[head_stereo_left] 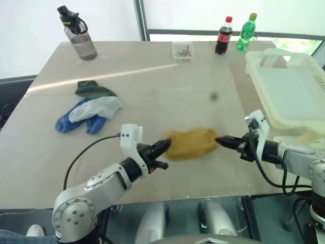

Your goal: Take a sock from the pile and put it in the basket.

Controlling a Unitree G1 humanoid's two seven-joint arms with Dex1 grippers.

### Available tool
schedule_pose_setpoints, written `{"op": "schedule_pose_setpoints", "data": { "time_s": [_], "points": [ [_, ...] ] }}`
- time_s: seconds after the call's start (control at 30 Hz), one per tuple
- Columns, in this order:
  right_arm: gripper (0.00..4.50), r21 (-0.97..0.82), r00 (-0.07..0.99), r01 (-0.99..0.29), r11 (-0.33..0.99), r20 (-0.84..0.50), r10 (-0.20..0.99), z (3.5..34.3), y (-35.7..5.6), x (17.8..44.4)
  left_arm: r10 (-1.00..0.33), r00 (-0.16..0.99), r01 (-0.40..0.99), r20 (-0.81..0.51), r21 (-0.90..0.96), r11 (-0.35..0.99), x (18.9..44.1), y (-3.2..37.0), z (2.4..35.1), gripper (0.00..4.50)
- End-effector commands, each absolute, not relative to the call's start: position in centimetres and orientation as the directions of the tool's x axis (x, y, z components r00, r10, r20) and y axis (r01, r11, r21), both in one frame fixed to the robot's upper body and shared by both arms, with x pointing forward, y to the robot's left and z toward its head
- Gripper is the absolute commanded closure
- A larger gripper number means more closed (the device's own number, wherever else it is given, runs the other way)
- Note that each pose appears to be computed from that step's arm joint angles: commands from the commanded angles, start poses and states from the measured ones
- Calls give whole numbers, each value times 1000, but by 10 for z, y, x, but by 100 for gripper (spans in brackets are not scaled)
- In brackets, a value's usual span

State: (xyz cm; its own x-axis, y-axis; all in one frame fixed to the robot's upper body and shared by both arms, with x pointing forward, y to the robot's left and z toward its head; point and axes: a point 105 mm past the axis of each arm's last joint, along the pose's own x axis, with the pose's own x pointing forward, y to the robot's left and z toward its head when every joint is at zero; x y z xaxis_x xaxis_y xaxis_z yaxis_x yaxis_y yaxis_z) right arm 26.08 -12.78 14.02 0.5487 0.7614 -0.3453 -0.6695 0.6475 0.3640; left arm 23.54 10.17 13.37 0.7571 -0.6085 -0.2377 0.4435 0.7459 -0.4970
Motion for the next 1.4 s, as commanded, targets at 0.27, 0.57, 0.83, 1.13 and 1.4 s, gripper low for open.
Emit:
{"op": "schedule_pose_setpoints", "data": {
  "time_s": [0.27,0.57,0.83,1.13,1.4],
  "points": [
    [447,327,581,-670,666,-328,745,145,-132,258,-615,756,462,-223,-484,743,236,101,135,450],
    [447,326,592,-659,678,-331,735,142,-134,260,-621,751,466,-223,-487,739,239,98,133,450],
    [447,323,599,-645,693,-350,720,136,-136,261,-623,747,465,-232,-487,739,239,96,129,450],
    [447,331,599,-629,703,-371,710,127,-137,261,-623,741,474,-251,-461,750,239,96,125,450],
    [447,332,601,-620,711,-382,702,121,-137,262,-610,751,462,-253,-458,759,241,98,122,450]
  ]
}}
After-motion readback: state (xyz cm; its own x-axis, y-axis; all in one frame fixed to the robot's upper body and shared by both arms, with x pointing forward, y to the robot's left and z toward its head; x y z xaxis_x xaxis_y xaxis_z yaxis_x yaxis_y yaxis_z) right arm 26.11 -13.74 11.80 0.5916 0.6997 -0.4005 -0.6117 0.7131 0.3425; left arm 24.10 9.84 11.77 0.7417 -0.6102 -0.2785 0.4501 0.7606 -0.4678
